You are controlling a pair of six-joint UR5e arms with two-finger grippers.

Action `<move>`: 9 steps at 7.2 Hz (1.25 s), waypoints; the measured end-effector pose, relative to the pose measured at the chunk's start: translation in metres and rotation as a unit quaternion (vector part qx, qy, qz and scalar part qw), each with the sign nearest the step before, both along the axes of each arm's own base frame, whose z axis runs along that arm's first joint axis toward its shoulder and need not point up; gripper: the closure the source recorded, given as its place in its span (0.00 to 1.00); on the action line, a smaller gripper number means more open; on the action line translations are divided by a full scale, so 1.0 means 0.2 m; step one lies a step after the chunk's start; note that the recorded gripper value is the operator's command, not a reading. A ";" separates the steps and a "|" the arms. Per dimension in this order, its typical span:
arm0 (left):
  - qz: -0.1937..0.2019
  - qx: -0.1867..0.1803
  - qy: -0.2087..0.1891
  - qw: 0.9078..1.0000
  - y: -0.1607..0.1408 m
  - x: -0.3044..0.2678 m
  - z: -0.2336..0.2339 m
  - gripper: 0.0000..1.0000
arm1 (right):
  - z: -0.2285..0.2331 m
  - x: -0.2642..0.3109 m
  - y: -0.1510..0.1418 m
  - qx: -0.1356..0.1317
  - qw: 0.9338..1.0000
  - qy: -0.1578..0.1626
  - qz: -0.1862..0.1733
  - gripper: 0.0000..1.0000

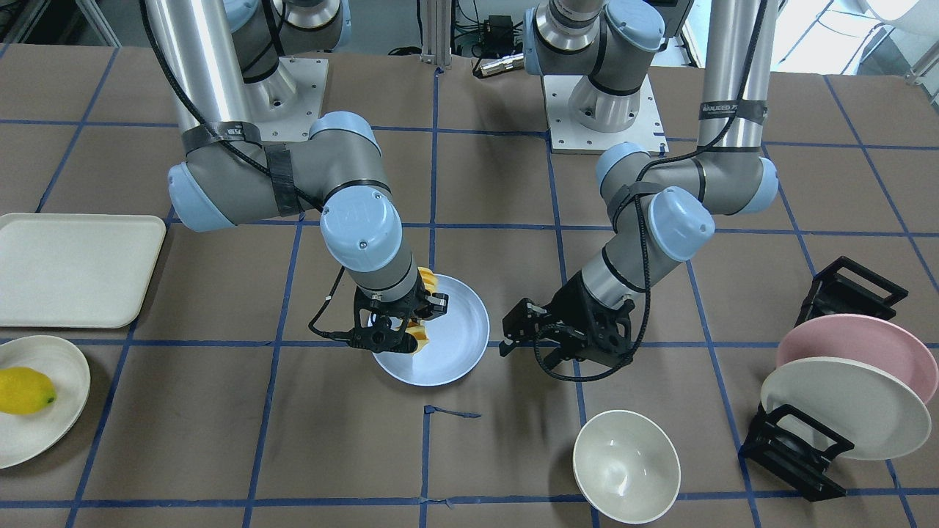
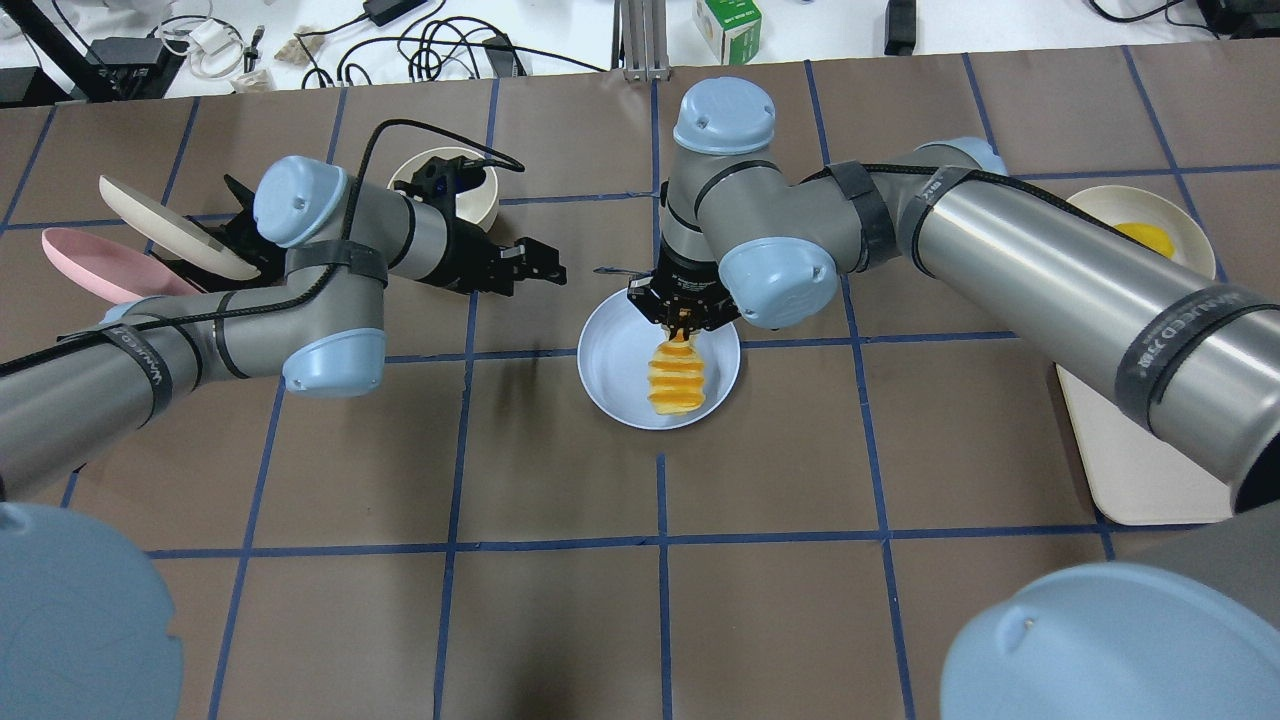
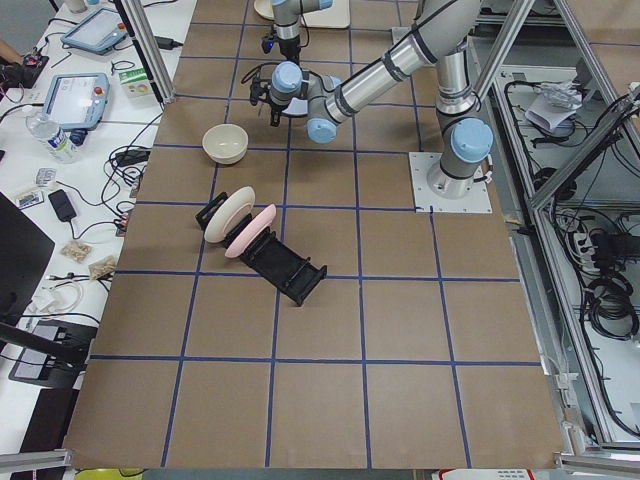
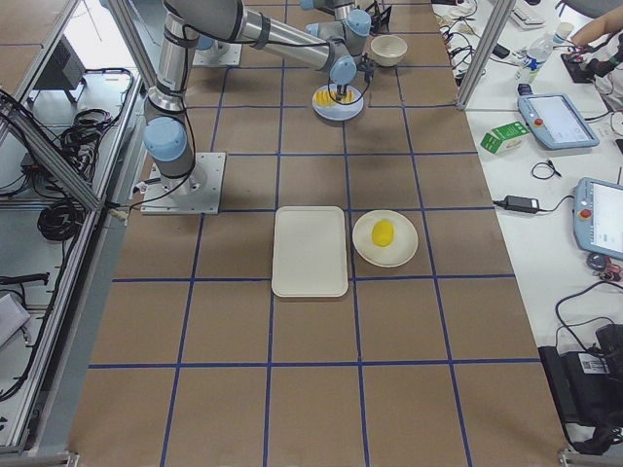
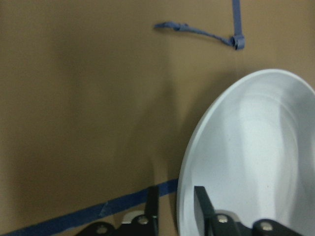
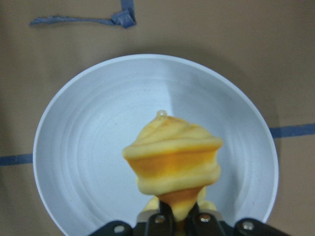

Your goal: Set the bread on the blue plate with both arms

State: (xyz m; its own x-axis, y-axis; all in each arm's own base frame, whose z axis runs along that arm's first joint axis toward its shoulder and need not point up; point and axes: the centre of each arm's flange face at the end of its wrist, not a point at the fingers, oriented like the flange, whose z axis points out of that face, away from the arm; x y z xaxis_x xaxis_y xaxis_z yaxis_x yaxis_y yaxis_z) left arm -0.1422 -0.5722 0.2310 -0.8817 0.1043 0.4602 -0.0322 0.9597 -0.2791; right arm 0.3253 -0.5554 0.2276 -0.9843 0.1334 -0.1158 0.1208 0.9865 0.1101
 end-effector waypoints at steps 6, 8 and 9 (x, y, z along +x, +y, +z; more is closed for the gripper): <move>0.037 0.109 -0.094 0.989 0.14 0.20 0.72 0.00 | 0.03 0.08 0.03 -0.017 1.000 -0.001 0.009 0.00; 0.028 0.133 -0.125 0.983 0.24 0.17 0.99 0.00 | 0.24 -0.03 0.06 -0.028 0.999 0.016 0.004 0.00; 0.017 0.129 -0.140 0.982 0.29 0.10 1.09 0.00 | 0.41 -0.15 0.10 -0.020 0.999 0.029 -0.009 0.00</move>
State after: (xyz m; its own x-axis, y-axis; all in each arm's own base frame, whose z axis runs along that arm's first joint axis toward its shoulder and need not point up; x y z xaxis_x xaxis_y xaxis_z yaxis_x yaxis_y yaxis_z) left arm -0.1217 -0.5137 0.4487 -0.9783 -0.0148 0.2068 -0.0215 0.9993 -0.0298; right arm 0.2960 -0.5356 0.3091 -0.9870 0.1473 -0.0644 0.1433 0.9877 0.0623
